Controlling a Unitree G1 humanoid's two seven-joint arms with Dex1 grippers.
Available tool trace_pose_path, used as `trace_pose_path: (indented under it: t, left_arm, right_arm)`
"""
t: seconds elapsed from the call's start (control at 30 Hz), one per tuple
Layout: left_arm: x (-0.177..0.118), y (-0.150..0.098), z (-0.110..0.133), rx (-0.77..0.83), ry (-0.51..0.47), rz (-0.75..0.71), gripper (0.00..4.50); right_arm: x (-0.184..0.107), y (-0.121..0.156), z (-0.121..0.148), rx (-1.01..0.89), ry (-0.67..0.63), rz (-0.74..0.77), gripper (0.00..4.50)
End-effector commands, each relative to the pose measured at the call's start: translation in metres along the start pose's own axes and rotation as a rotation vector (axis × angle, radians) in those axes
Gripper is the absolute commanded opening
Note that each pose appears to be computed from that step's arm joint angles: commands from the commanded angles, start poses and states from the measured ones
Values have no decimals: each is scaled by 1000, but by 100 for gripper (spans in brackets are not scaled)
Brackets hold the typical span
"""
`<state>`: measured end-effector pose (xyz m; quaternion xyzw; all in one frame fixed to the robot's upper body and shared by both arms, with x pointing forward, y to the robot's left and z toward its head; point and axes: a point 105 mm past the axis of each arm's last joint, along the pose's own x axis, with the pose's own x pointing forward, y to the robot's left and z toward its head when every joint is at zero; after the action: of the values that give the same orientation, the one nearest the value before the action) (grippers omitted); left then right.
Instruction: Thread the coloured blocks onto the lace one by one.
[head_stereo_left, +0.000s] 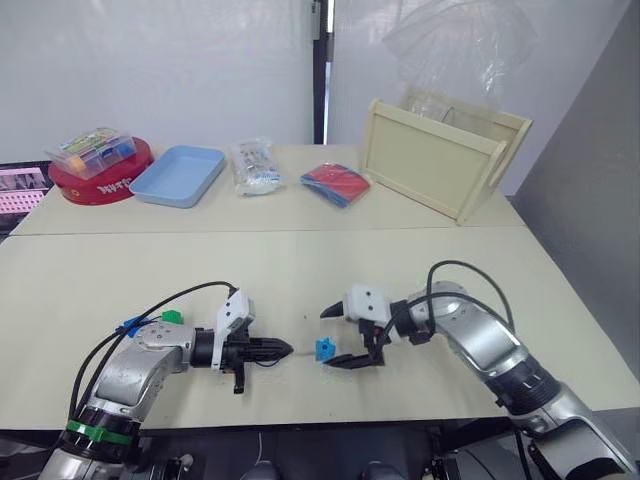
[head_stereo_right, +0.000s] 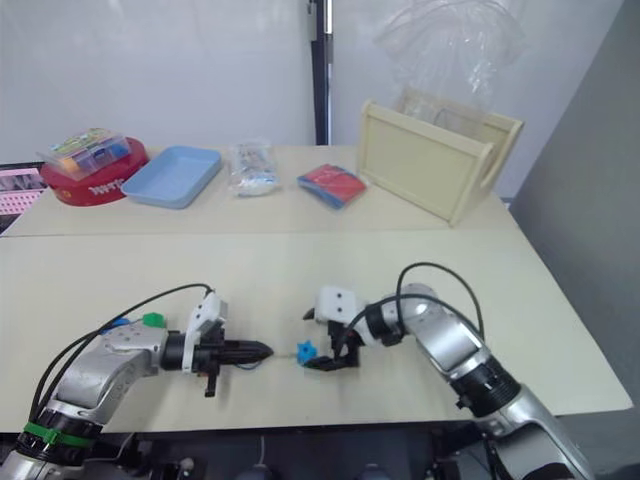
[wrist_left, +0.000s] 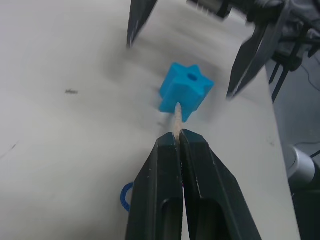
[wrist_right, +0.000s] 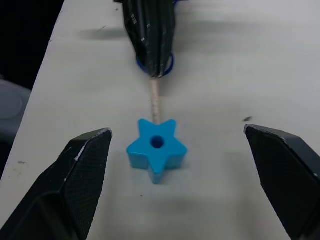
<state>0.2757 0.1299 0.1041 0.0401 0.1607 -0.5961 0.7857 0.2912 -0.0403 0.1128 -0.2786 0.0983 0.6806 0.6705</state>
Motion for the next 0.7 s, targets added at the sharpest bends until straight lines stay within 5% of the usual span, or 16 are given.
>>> trace_pose_path:
  t: [0.03,0.7]
  left_arm:
    - [-2,-3,15,41,-32,3,0]
    - [-34,5,4,21,55,26,0]
  right_arm:
    - [0,1,3,-43,-8,10,448]
    - [-5,7,1,-2,27,-11,448]
